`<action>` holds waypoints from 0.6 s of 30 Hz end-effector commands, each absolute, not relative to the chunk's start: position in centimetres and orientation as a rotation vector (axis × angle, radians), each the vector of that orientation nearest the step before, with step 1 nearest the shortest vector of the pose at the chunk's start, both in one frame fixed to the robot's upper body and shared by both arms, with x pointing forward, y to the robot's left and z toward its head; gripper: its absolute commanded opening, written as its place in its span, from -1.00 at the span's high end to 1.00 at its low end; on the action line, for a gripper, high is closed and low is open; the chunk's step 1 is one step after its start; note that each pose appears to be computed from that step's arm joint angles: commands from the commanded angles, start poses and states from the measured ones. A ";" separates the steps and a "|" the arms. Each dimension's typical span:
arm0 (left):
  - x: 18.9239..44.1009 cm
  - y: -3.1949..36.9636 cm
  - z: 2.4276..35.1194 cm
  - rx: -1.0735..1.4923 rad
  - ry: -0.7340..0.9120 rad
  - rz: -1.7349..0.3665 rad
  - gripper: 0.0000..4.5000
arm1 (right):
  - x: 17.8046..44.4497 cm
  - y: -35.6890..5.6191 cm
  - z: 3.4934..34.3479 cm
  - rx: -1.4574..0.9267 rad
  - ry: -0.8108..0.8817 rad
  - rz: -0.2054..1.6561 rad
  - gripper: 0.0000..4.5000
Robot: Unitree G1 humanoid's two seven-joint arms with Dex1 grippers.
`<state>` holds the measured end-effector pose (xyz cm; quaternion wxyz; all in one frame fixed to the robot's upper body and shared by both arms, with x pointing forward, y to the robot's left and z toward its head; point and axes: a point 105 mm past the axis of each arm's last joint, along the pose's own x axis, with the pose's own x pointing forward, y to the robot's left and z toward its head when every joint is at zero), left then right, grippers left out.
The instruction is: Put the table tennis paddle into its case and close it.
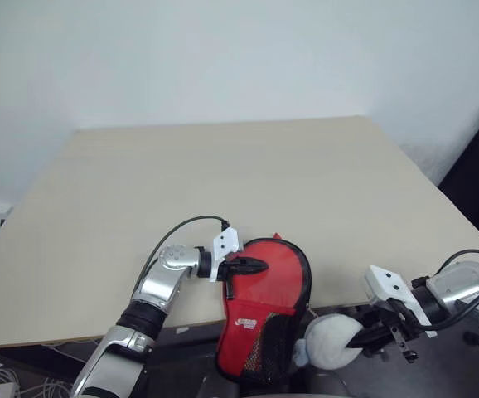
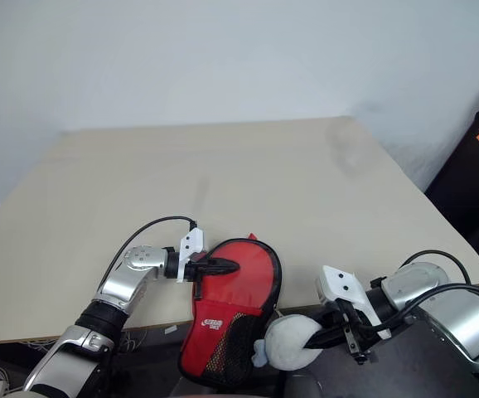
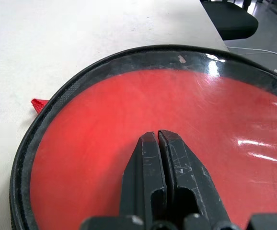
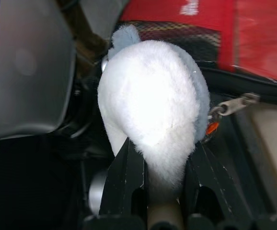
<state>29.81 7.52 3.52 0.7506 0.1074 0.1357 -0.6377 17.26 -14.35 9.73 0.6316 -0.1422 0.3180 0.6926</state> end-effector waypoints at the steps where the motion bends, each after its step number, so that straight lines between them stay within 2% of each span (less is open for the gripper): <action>1: 28.6 7.4 0.9 0.261 0.427 -1.447 1.00 | 17.1 -13.4 10.3 -0.349 0.682 1.635 0.69; 5: 29.0 6.7 1.3 0.286 0.430 -1.489 1.00 | 17.5 -12.4 10.3 -0.361 0.656 1.652 0.69; 12: 29.1 6.1 1.4 0.329 0.453 -1.575 1.00 | 16.3 -10.8 9.9 -0.367 0.647 1.719 0.69; 18: 29.1 5.8 1.5 0.344 0.465 -1.616 1.00 | 16.3 -10.8 10.0 -0.365 0.647 1.703 0.69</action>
